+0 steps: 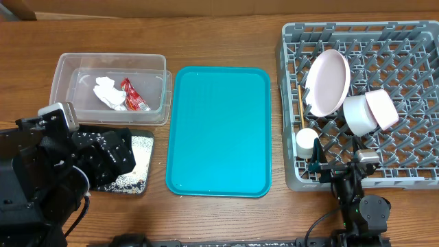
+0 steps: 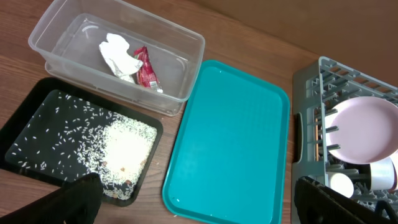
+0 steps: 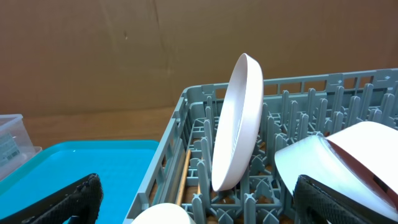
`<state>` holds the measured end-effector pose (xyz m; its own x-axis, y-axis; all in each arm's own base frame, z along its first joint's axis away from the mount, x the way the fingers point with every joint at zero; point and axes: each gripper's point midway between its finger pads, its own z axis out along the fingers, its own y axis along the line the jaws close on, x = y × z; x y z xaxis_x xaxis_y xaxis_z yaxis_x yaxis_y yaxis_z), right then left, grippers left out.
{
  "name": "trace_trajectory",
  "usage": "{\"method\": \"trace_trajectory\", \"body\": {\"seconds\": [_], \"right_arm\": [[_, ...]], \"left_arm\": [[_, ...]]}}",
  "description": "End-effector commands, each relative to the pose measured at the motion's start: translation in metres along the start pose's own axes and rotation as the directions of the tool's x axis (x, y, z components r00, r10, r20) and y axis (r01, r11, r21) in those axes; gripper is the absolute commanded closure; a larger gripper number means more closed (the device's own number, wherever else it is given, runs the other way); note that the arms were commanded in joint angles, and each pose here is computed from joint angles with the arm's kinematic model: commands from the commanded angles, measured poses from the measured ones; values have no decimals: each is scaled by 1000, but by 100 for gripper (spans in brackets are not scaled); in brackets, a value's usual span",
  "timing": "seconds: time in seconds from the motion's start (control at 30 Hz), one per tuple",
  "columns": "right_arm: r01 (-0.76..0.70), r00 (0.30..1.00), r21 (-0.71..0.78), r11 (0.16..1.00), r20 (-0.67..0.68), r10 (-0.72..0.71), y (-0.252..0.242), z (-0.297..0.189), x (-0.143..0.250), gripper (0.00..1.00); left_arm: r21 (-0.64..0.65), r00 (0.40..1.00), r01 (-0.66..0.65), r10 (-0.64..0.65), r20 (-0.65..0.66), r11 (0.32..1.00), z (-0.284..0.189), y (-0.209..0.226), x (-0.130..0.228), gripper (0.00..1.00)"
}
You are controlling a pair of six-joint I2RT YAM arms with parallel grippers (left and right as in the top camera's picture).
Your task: Sort waste into correct bins and load items into the dishwasher
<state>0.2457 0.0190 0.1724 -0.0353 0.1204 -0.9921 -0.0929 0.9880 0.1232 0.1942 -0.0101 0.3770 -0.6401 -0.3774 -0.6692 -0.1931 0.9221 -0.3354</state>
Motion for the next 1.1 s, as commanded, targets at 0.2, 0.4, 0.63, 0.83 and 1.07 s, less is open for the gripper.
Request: {"method": "trace_trajectory", "body": {"seconds": [0.2, 0.4, 0.63, 0.83, 1.07], "right_arm": [[0, 1000, 14, 1000, 5, -1, -3, 0, 2, 0], [0, 1000, 14, 1000, 5, -1, -3, 0, 2, 0], [0, 1000, 14, 1000, 5, -1, -3, 0, 2, 0], [0, 1000, 14, 1000, 5, -1, -3, 0, 2, 0], [0, 1000, 14, 1000, 5, -1, -3, 0, 2, 0]], "left_arm": [[-6, 1000, 13, -13, 18, 1000, -3, 1, -3, 0], [-74, 998, -62, 60, -30, 995, -3, 11, 10, 0], [25, 926, -229, 210, 314, 973, 15, -16, -47, 0], [118, 730, -507, 353, 585, 854, 25, -44, -29, 0], [92, 631, -534, 324, 705, 840, 48, -22, 21, 0]]}}
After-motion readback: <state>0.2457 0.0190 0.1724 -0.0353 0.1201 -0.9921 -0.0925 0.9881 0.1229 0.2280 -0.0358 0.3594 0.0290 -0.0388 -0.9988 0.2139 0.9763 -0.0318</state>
